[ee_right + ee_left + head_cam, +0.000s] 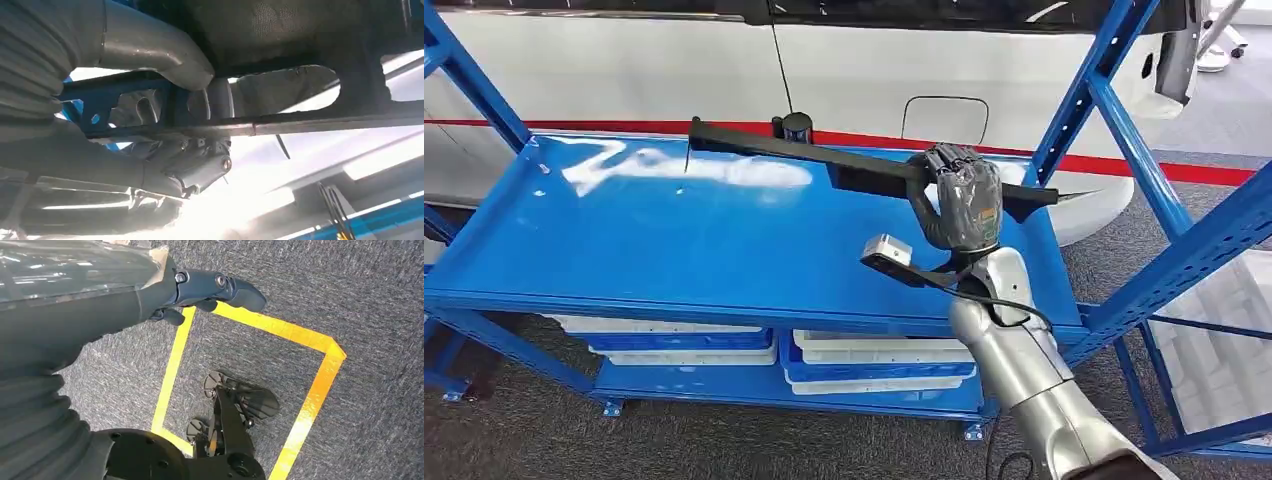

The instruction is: Take the parts from the cabinet and place them on the table.

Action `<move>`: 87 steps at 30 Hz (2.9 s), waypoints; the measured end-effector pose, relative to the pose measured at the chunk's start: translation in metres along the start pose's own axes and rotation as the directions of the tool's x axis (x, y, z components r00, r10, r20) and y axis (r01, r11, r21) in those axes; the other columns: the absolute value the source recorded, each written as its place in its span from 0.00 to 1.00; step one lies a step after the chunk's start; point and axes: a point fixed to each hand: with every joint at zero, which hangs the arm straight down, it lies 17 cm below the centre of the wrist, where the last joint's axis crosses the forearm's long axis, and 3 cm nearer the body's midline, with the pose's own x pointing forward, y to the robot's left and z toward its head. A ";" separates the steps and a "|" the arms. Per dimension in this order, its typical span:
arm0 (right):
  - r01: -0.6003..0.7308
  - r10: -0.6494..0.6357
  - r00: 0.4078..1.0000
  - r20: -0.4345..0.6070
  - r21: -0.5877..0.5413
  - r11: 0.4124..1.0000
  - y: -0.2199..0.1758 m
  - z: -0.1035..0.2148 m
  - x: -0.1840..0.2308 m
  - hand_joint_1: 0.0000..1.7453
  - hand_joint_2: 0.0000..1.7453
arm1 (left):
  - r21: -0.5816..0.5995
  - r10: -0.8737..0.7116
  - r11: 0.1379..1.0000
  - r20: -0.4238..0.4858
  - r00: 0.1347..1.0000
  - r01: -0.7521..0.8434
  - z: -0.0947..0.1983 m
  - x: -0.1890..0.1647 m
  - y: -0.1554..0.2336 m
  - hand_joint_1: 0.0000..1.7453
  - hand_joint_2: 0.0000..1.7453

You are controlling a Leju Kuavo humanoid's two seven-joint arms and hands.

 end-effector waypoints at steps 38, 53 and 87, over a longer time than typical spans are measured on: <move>-0.011 0.012 1.000 0.014 -0.055 0.998 -0.032 -0.020 0.006 1.00 1.00 | -0.024 -0.002 1.000 0.006 1.000 0.002 0.000 0.004 -0.007 0.00 1.00; -0.010 0.011 1.000 0.010 -0.054 0.998 -0.031 -0.019 0.005 1.00 1.00 | -0.030 -0.001 1.000 0.012 1.000 0.001 -0.001 0.008 -0.009 0.00 1.00; 0.037 -0.038 0.998 -0.043 -0.044 0.998 -0.023 -0.010 -0.013 1.00 1.00 | -0.051 0.003 0.999 0.035 0.999 -0.001 -0.004 0.023 -0.013 0.00 1.00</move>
